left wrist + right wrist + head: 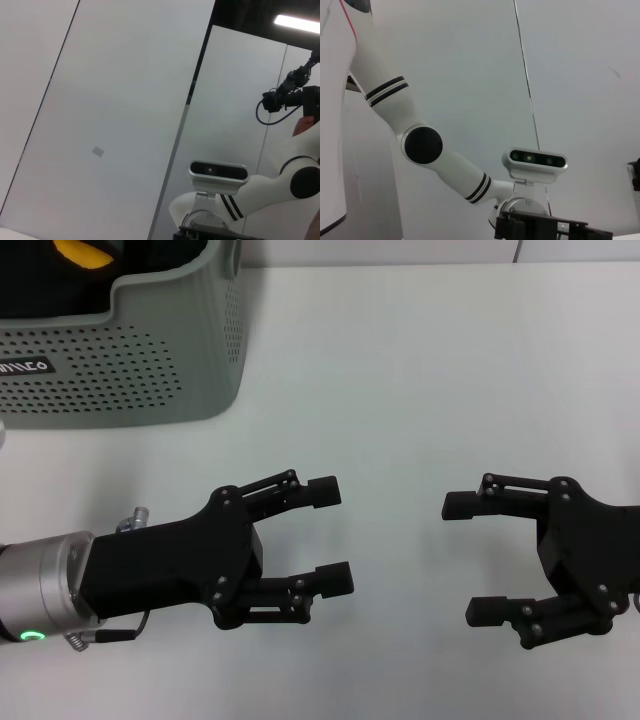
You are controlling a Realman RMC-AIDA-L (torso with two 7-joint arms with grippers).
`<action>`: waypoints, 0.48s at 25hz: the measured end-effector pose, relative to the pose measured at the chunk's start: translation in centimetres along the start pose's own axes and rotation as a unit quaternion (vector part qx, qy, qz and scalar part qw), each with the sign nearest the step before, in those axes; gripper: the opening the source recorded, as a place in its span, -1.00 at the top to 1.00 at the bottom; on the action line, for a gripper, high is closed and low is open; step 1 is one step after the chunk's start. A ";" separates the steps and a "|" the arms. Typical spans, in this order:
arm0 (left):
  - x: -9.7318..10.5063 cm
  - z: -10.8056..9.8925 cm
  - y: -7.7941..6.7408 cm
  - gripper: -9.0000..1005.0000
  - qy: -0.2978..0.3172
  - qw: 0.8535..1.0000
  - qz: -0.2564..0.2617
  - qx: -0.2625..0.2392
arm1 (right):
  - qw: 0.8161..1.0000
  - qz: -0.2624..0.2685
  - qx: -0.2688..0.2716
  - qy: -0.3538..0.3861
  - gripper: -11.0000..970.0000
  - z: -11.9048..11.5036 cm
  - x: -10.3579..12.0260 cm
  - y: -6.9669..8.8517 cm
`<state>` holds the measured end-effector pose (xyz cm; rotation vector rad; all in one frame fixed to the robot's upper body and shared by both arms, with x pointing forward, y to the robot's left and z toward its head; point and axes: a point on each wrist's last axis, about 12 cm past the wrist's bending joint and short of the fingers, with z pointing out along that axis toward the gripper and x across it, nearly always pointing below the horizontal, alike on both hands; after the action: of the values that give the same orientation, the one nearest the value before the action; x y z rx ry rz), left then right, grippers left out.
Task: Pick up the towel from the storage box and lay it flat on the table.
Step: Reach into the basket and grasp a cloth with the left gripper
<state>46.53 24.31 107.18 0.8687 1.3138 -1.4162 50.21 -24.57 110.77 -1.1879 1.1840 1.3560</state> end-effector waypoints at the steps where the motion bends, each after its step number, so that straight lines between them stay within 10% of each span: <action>1: 0.0 0.0 0.0 -0.74 0.000 1.000 0.000 0.000 | 1.000 0.000 0.000 0.000 -0.77 0.0 0.0 0.0; 12: 0.0 0.1 0.0 -0.74 0.000 1.000 -0.008 0.001 | 1.000 0.001 0.007 0.001 -0.77 0.4 0.3 -0.1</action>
<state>46.51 24.18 107.16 0.8604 1.3217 -1.4310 50.25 -24.11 110.47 -1.1794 1.1948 1.3457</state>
